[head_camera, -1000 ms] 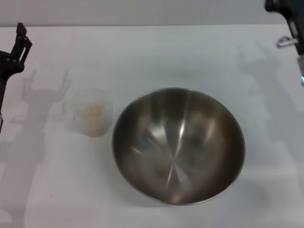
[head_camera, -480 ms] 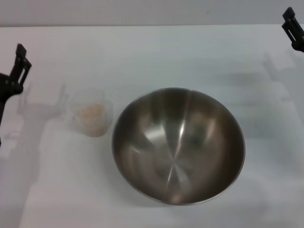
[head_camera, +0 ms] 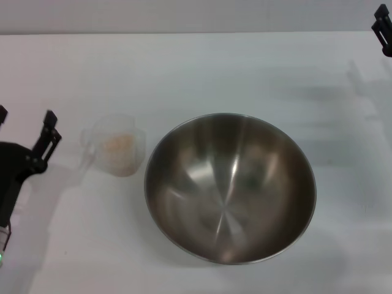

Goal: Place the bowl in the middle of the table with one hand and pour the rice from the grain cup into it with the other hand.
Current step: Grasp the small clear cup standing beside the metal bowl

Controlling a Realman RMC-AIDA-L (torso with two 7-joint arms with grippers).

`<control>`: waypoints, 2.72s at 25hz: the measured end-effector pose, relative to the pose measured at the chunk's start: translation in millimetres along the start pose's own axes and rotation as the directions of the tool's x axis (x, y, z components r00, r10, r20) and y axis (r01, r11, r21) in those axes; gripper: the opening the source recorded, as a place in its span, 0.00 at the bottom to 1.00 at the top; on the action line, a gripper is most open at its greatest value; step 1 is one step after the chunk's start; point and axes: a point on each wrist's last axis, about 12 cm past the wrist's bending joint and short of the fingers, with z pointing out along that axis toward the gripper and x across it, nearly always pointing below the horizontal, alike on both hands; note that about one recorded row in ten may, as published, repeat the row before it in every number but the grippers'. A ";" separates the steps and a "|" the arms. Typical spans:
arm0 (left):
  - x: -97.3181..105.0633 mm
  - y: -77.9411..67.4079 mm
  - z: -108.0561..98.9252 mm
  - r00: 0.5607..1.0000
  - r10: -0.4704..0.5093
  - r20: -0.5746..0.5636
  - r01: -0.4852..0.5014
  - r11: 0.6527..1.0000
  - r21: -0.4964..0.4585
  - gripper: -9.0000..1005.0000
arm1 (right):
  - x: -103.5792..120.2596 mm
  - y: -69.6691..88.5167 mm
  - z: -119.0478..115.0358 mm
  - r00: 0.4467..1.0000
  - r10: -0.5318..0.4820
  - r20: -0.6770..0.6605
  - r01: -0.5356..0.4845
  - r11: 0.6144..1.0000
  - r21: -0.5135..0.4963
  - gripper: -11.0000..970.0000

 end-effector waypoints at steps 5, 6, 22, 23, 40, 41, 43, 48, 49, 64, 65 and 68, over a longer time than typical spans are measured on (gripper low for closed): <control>10.6 -3.3 -2.5 0.996 0.019 -0.089 -0.016 0.999 0.039 0.87 | -2.8 4.6 9.0 1.000 -0.008 -0.001 0.008 1.000 -0.014 0.79; 12.4 -3.9 -2.4 0.994 0.022 -0.105 -0.017 0.999 0.045 0.87 | -3.0 5.1 10.6 1.000 -0.010 -0.003 0.010 1.000 -0.016 0.79; 23.5 -10.2 6.8 0.979 0.038 -0.202 -0.019 0.995 0.094 0.87 | -3.2 3.6 11.9 1.000 -0.005 -0.010 0.005 1.000 -0.009 0.79; 24.2 -9.9 9.0 0.977 0.044 -0.210 -0.024 0.995 0.097 0.87 | -3.0 3.3 11.5 1.000 -0.004 -0.010 0.004 1.000 -0.008 0.79; 25.6 0.1 27.5 0.967 0.087 -0.238 -0.067 0.994 0.088 0.87 | -2.1 6.6 10.9 1.000 0.006 -0.008 -0.006 1.000 -0.011 0.79; 26.5 -0.1 30.4 0.965 0.089 -0.248 -0.068 0.993 0.093 0.87 | -2.2 6.9 11.3 1.000 0.006 -0.007 -0.006 1.000 -0.012 0.79; 26.8 -0.2 31.8 0.964 0.089 -0.252 -0.068 0.993 0.093 0.87 | -2.6 7.4 12.0 1.000 0.006 -0.006 -0.006 1.000 -0.013 0.79; 25.6 -0.5 34.0 0.966 0.083 -0.244 -0.064 0.994 0.086 0.87 | -3.2 8.3 13.3 1.000 0.006 -0.005 -0.006 1.000 -0.016 0.79; 25.6 -0.5 34.0 0.966 0.083 -0.244 -0.064 0.994 0.086 0.87 | -3.2 8.3 13.3 1.000 0.006 -0.005 -0.006 1.000 -0.016 0.79; 21.0 0.4 31.7 0.976 0.089 -0.201 -0.074 0.994 0.083 0.73 | -2.5 9.8 16.5 1.000 0.000 -0.019 0.000 1.000 -0.018 0.79; 21.1 0.1 31.6 0.975 0.095 -0.200 -0.080 0.993 0.085 0.71 | -2.6 10.0 16.7 1.000 0.000 -0.019 0.000 1.000 -0.018 0.79; 21.4 -2.0 31.9 0.973 0.113 -0.199 -0.097 0.991 0.091 0.64 | -2.8 11.0 17.2 1.000 -0.002 -0.018 0.001 1.000 -0.022 0.79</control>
